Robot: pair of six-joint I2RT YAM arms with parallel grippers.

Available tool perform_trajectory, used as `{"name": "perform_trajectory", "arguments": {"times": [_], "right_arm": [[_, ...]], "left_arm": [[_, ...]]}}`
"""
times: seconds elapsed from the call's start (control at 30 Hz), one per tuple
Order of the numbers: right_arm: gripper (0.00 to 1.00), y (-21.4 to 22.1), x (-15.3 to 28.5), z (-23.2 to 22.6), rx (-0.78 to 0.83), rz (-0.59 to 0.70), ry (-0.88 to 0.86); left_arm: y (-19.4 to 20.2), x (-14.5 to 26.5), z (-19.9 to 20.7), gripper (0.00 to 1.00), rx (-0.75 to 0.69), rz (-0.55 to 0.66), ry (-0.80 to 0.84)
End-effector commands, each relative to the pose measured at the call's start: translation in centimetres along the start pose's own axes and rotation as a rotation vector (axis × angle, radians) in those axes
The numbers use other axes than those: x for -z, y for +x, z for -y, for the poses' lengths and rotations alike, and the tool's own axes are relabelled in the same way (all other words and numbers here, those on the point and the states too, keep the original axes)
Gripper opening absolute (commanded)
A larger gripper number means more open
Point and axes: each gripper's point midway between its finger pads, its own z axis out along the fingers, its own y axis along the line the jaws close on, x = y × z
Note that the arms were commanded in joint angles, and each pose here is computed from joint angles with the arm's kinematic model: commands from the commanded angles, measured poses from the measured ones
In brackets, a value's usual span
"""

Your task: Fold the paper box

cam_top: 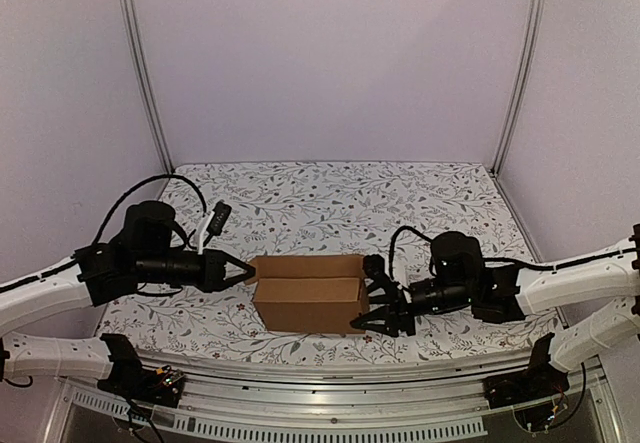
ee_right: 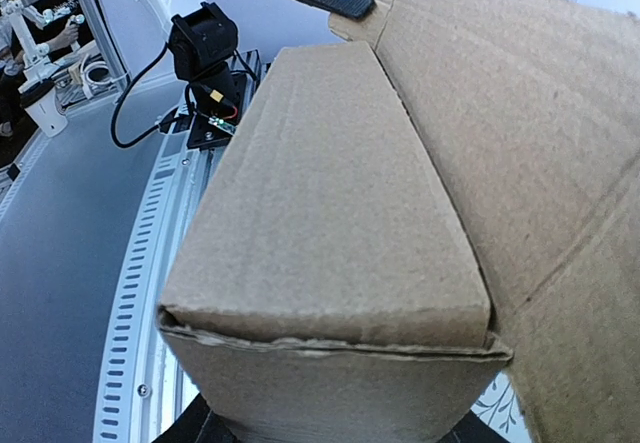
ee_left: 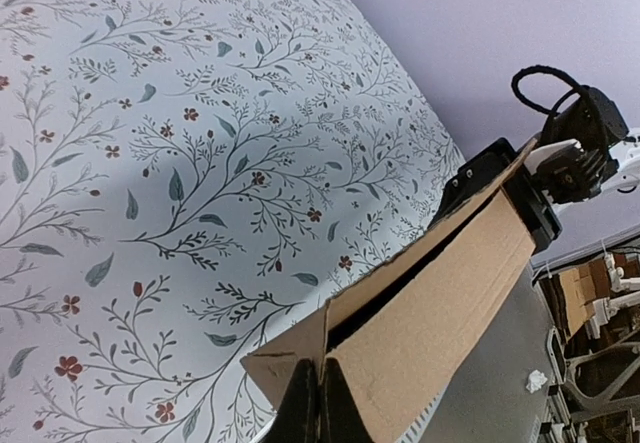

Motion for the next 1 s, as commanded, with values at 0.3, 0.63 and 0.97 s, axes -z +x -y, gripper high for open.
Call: {"name": "perform_trajectory", "arguments": {"times": [0.3,0.63,0.97], "right_arm": [[0.3,2.1,-2.8,5.7,0.186,0.089,0.246],[0.31,5.8,-4.3,8.6,0.156,0.091,0.355],[0.31,8.3,-4.9,10.2,0.058,0.065,0.403]], "left_arm": [[0.9,-2.8,1.1,0.0,-0.064,-0.03,-0.015],[3.6,-4.4,-1.0,0.0,-0.11,-0.052,-0.156],[5.2,-4.9,-1.8,0.0,-0.13,-0.008,-0.232]]}}
